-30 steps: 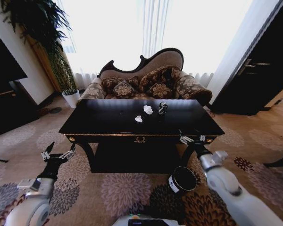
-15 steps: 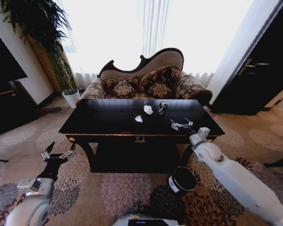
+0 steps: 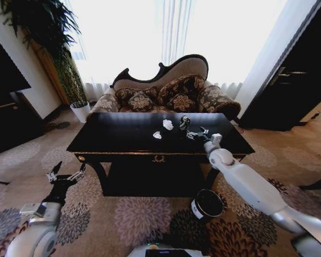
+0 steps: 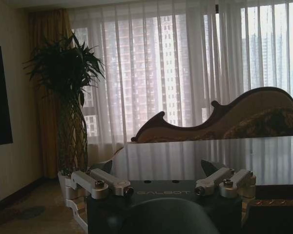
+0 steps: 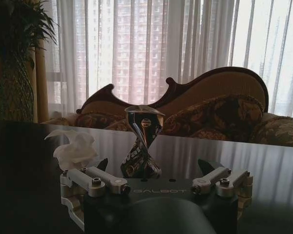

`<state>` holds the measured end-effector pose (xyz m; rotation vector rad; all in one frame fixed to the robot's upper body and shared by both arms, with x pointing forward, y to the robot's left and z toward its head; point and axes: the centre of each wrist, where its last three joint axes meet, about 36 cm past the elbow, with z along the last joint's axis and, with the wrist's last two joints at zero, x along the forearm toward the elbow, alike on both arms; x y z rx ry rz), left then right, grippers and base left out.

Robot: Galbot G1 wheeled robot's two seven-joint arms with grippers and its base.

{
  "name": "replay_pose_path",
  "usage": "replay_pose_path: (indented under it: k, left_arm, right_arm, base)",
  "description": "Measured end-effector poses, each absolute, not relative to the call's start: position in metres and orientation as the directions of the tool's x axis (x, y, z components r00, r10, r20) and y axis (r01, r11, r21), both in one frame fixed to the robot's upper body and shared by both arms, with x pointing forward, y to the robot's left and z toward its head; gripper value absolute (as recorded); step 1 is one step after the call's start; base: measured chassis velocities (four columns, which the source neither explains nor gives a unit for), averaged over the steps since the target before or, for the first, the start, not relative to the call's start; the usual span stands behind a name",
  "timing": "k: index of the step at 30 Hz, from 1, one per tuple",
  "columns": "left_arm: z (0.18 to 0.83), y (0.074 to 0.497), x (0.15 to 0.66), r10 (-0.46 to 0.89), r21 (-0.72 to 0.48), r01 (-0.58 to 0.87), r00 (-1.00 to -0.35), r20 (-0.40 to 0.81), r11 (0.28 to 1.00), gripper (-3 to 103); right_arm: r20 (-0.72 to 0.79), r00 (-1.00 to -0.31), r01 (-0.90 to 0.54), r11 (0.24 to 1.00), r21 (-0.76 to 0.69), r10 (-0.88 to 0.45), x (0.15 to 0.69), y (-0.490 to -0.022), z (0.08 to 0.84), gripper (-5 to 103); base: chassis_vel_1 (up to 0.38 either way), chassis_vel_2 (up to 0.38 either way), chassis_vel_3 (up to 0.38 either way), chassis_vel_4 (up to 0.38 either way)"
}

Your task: Move to the front of the table and place the trash on the table into the trash bin.

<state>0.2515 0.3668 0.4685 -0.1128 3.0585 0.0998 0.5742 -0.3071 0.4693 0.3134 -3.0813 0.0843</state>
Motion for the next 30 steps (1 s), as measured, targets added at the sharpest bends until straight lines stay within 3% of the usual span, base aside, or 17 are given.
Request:
replay_pose_path:
  k: [11, 17, 19, 20, 21, 23, 26, 29, 30]
  left_arm:
    - [0.468, 0.367, 0.251, -0.071, 0.062, -0.076, -0.994, -0.082, 0.995, 100]
    - [0.468, 0.367, 0.251, -0.071, 0.062, -0.076, -0.994, -0.082, 0.995, 100]
    - [0.469, 0.367, 0.251, -0.071, 0.062, -0.076, -0.994, -0.082, 0.995, 100]
    - [0.469, 0.367, 0.251, -0.071, 0.062, -0.076, -0.994, -0.082, 0.995, 100]
    - [0.469, 0.367, 0.251, -0.071, 0.062, -0.076, -0.994, -0.082, 0.995, 100]
    - [0.469, 0.367, 0.251, -0.071, 0.062, -0.076, -0.994, -0.082, 0.995, 100]
    - [0.469, 0.367, 0.251, -0.071, 0.062, -0.076, -0.994, -0.082, 0.995, 100]
    - [0.469, 0.367, 0.251, -0.071, 0.062, -0.076, -0.994, -0.082, 0.995, 100]
    - [0.469, 0.367, 0.251, -0.071, 0.062, -0.076, -0.994, -0.082, 0.995, 100]
  right_arm:
    - [0.015, -0.977, -0.215, 0.972, -0.094, -0.214, 0.612, -0.287, 0.476, 103]
    - [0.0, -0.979, -0.202, 0.975, -0.09, -0.203, 0.623, -0.287, 0.475, 84]
    - [-0.001, -0.98, -0.2, 0.976, -0.089, -0.2, 0.623, -0.287, 0.474, 73]
    - [-0.001, -0.98, -0.198, 0.976, -0.087, -0.199, 0.624, -0.287, 0.473, 73]
    - [-0.003, -0.98, -0.196, 0.977, -0.085, -0.197, 0.624, -0.287, 0.472, 62]
    - [-0.003, -0.98, -0.196, 0.977, -0.085, -0.197, 0.624, -0.286, 0.471, 62]
    - [0.0, -0.98, -0.199, 0.976, -0.085, -0.199, 0.621, -0.285, 0.467, 46]
    - [0.004, -0.98, -0.197, 0.977, -0.086, -0.198, 0.619, -0.284, 0.464, 41]
    - [0.008, -0.98, -0.198, 0.976, -0.087, -0.198, 0.617, -0.284, 0.463, 30]
  base:
    - [0.0, 0.0, 0.0, 0.0]
    - [0.0, 0.0, 0.0, 0.0]
    - [0.0, 0.0, 0.0, 0.0]
    - [0.0, 0.0, 0.0, 0.0]
    - [0.0, 0.0, 0.0, 0.0]
    - [0.0, 0.0, 0.0, 0.0]
    - [0.0, 0.0, 0.0, 0.0]
    - [0.0, 0.0, 0.0, 0.0]
    - [0.0, 0.0, 0.0, 0.0]
